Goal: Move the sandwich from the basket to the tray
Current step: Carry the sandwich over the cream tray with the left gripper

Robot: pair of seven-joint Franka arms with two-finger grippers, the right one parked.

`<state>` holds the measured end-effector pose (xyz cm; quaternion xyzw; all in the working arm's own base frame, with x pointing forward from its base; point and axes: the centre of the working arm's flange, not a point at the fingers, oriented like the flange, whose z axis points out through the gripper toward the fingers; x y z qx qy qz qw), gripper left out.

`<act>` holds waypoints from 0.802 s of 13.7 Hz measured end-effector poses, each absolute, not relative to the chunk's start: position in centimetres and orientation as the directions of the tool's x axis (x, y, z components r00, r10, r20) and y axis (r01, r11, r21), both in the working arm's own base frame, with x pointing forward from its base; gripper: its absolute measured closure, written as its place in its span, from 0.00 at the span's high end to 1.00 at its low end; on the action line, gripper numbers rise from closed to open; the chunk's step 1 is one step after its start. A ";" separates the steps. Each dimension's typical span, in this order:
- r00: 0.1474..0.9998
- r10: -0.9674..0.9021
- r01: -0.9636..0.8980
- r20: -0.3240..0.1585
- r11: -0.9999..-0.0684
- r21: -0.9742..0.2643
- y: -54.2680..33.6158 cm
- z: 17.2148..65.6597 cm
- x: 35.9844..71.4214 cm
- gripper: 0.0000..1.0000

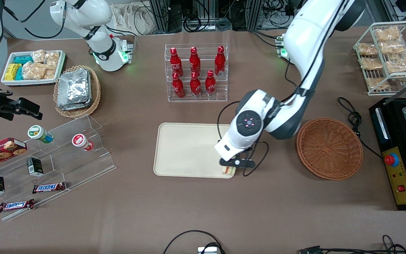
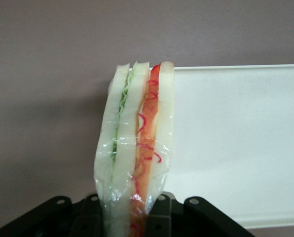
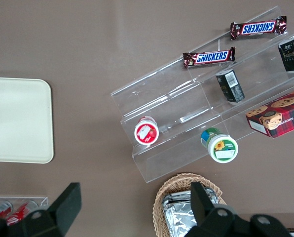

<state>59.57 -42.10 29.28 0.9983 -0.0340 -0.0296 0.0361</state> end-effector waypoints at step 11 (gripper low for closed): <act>0.998 -0.010 -0.005 -0.060 -0.996 0.086 -43.5 22.3 59.2 0.36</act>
